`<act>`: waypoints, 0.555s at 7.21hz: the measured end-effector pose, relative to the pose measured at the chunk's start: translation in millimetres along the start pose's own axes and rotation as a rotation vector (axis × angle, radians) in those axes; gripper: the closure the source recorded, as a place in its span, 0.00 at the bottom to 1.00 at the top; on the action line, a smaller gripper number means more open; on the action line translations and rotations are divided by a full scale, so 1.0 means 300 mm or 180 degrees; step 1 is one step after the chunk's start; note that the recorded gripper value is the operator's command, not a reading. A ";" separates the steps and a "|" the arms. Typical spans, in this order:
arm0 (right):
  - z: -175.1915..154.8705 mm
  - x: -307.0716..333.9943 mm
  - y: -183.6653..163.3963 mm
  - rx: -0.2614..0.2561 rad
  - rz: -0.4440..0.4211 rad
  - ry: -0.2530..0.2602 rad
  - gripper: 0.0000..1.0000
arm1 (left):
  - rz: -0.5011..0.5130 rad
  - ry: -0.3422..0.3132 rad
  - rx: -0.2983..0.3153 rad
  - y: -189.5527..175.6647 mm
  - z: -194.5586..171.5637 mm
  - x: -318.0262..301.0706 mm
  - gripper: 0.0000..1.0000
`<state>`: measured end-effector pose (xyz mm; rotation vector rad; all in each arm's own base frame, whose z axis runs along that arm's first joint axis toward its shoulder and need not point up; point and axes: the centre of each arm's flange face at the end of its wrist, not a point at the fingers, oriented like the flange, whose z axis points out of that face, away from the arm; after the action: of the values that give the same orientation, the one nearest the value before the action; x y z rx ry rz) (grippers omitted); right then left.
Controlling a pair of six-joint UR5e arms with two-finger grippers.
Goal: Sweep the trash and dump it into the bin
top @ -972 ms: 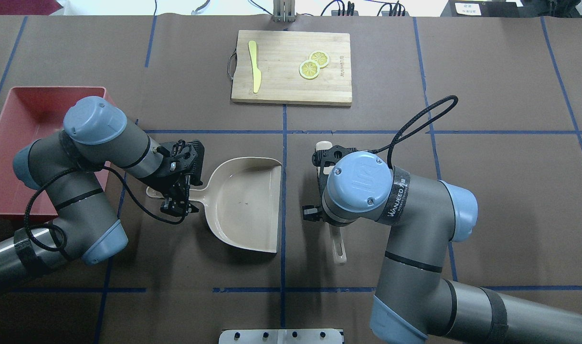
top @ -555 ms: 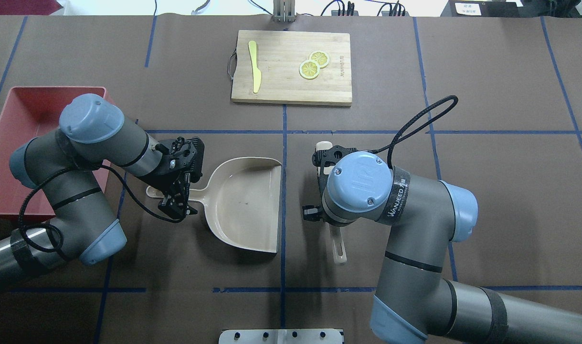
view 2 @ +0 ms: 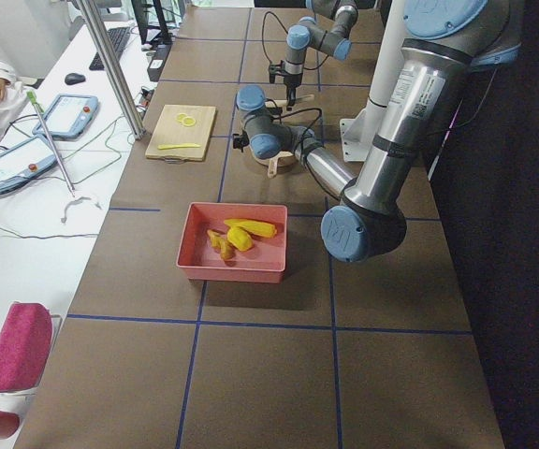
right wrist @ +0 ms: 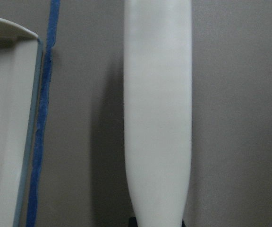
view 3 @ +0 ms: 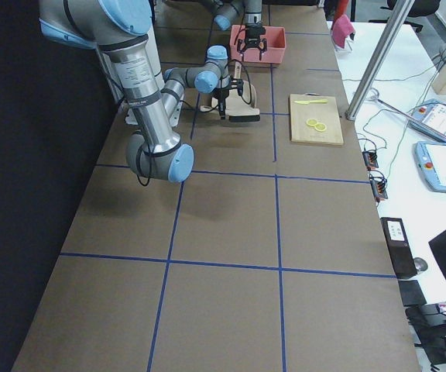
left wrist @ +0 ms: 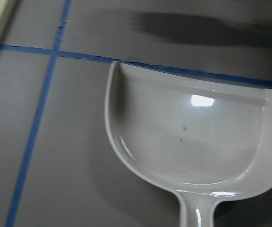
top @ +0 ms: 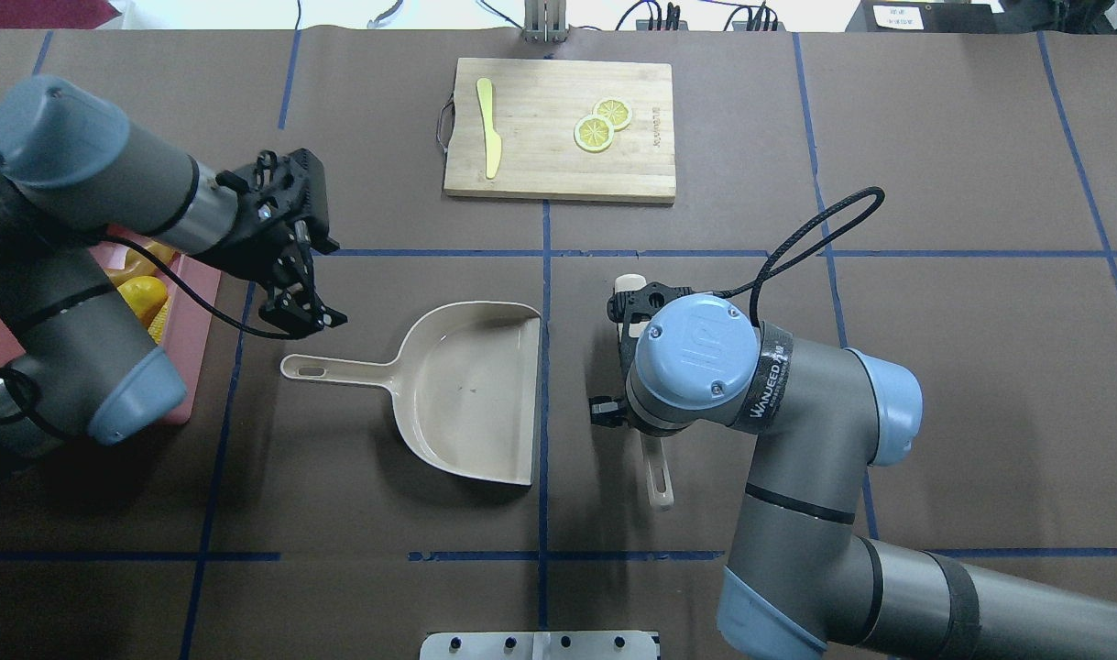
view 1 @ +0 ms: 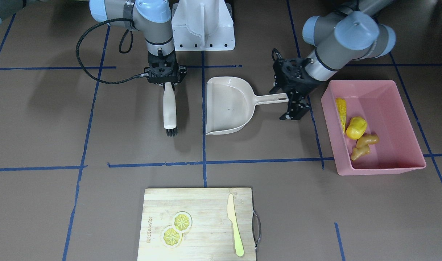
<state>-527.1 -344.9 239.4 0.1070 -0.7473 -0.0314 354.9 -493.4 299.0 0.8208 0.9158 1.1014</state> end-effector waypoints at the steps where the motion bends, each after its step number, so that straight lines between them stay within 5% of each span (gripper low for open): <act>1: 0.002 0.003 0.001 -0.0002 0.0001 0.0005 1.00 | -0.0218 -0.0161 -0.0047 0.063 -0.072 -0.090 0.00; 4: 0.006 0.007 0.001 -0.0005 -0.0016 0.0012 1.00 | -0.0845 -0.0616 -0.0343 0.281 -0.289 -0.343 0.00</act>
<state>-526.8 -344.8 242.3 0.1077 -0.7432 -0.0366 225.8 -562.7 359.8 0.6819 0.7710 0.8177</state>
